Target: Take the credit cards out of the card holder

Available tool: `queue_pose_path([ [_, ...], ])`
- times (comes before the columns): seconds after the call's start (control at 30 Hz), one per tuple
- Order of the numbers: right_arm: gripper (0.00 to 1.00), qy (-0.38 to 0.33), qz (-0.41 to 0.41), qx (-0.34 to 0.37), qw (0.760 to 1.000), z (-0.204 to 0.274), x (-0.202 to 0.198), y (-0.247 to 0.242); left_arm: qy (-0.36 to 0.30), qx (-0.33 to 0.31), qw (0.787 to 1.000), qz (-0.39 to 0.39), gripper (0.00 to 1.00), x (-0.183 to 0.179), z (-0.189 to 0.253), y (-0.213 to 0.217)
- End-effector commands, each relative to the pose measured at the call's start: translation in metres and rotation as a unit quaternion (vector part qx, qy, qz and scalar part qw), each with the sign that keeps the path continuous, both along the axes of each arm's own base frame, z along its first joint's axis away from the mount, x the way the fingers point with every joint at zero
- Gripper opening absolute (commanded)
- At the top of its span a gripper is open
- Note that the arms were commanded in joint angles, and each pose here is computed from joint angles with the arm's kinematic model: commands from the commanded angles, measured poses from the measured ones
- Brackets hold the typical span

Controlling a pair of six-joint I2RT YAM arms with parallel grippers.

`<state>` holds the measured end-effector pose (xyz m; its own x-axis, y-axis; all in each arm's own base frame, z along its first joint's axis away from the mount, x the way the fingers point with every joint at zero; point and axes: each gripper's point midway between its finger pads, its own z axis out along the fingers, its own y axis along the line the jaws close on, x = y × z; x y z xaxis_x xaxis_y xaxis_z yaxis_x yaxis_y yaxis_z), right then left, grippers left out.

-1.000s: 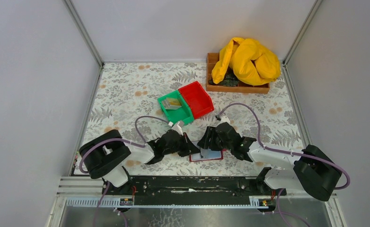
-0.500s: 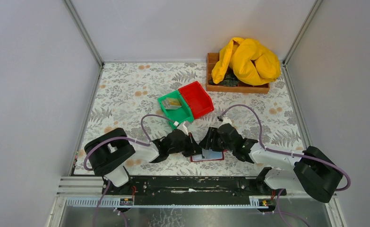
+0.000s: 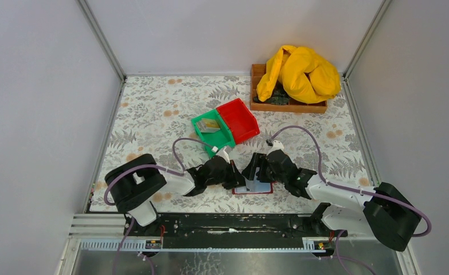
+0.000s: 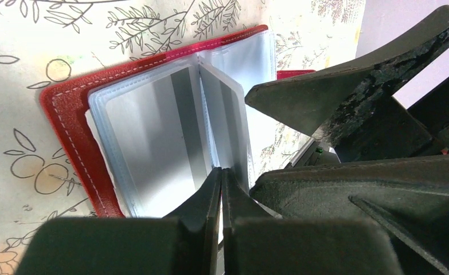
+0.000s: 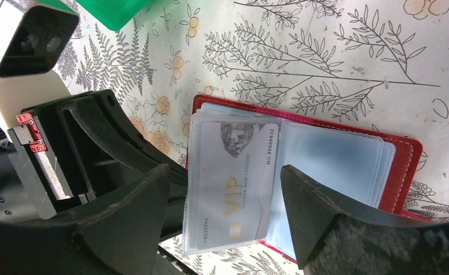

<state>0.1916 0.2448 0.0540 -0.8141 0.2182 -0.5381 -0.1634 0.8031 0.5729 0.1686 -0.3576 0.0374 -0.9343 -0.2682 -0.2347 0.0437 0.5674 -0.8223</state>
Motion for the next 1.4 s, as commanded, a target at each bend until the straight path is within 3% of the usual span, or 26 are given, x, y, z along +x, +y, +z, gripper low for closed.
queue_pose_path([
  [0.0,0.78,-0.004,0.018,0.007,1.000,0.005,-0.006,0.003,-0.027,-0.019,0.999,0.010,0.04,0.013,0.016,-0.012],
  [0.43,0.77,-0.053,-0.057,-0.036,0.996,0.019,0.006,-0.041,-0.040,-0.019,0.999,-0.003,0.03,0.018,0.029,-0.029],
  [0.83,0.74,-0.022,-0.035,-0.038,0.998,-0.005,0.001,-0.035,-0.034,-0.011,0.999,-0.003,0.03,0.014,0.019,-0.025],
  [0.93,0.68,-0.026,-0.032,-0.037,0.998,-0.002,0.002,-0.033,-0.038,-0.001,0.999,0.004,0.03,0.014,0.017,-0.019],
  [1.13,0.47,-0.035,-0.033,-0.036,0.998,0.003,0.004,-0.034,-0.059,0.037,0.997,0.024,0.03,0.020,0.013,-0.003],
  [1.2,0.49,-0.033,-0.041,-0.048,0.997,0.000,0.006,-0.038,-0.065,0.051,0.996,0.029,0.03,0.021,0.013,0.003],
  [1.3,0.61,-0.026,-0.062,-0.080,0.995,-0.008,0.007,-0.050,-0.076,0.057,0.995,0.032,0.03,0.022,0.017,0.008],
  [1.37,0.62,-0.028,-0.064,-0.084,0.994,-0.008,0.008,-0.052,-0.086,0.048,0.995,0.030,0.04,0.022,0.022,0.008],
])
